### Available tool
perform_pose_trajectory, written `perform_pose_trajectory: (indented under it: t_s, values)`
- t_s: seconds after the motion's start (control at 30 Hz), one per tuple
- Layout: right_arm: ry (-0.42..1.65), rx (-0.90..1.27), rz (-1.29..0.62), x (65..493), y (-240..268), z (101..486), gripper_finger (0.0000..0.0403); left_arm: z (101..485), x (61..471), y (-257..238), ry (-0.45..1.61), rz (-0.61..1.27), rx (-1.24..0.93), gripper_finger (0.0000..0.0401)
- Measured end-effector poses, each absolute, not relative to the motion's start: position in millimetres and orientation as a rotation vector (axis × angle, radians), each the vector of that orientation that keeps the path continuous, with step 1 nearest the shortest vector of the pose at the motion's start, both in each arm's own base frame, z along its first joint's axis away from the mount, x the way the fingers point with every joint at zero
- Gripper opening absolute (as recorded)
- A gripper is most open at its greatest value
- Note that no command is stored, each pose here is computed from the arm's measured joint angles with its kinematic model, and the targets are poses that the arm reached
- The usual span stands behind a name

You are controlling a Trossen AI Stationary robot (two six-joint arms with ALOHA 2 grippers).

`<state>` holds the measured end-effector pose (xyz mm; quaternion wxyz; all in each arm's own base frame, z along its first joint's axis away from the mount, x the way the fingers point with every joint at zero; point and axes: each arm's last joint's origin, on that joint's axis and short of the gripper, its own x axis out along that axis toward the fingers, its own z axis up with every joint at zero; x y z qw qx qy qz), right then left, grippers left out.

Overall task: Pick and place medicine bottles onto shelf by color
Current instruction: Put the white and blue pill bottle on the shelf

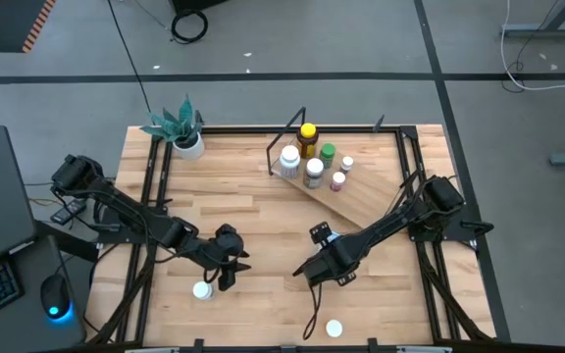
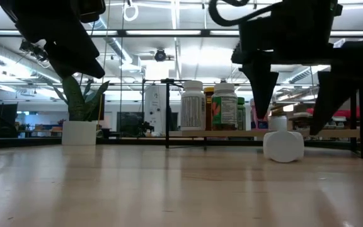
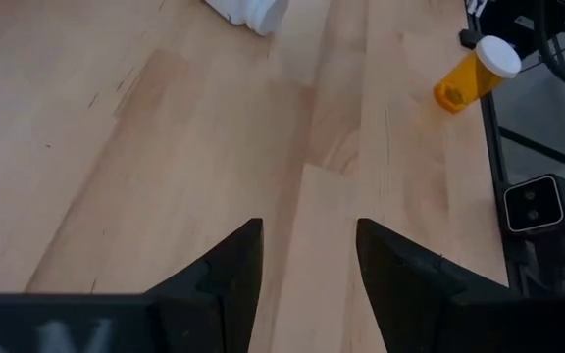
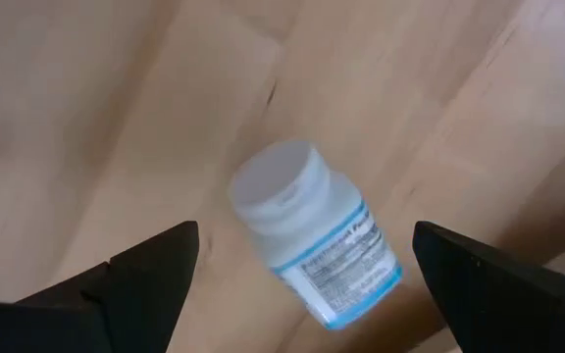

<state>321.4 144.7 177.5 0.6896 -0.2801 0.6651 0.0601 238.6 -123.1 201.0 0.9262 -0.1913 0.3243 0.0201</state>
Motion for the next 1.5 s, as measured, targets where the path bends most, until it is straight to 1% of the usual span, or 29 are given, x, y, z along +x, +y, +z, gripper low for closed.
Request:
perform_pose_trajectory:
  t_s: [0.23,0.5,0.67,0.87,1.03,1.2,1.37,1.5]
  values:
    - [1.512,-0.716,0.237,317.3,143.1,170.7,0.0384,201.0,238.5,-123.1,0.665,0.043,-0.397,0.0172]
    - [1.495,-0.768,0.287,324.7,132.9,165.5,0.0382,201.0,237.5,-125.2,0.667,0.035,-0.396,0.0172]
    - [1.521,-0.783,0.306,327.8,120.9,165.6,0.0369,201.0,237.0,-126.0,0.666,0.033,-0.392,0.0172]
    - [1.555,-0.749,0.371,327.7,114.6,165.2,0.0352,200.9,237.0,-125.8,0.667,0.034,-0.386,0.0172]
    - [1.531,-0.742,0.403,329.1,115.8,163.4,0.0345,200.9,237.0,-125.8,0.667,0.033,-0.386,0.0172]
    - [1.551,-0.767,0.430,324.3,113.8,156.2,0.0339,200.8,237.0,-125.8,0.668,0.034,-0.385,0.0172]
    - [1.555,-0.799,0.425,321.3,112.1,150.1,0.0321,200.6,236.8,-125.7,0.670,0.035,-0.384,0.0172]
    - [1.534,-0.816,0.399,323.0,112.8,150.0,0.0290,200.5,236.7,-125.6,0.671,0.035,-0.383,0.0172]
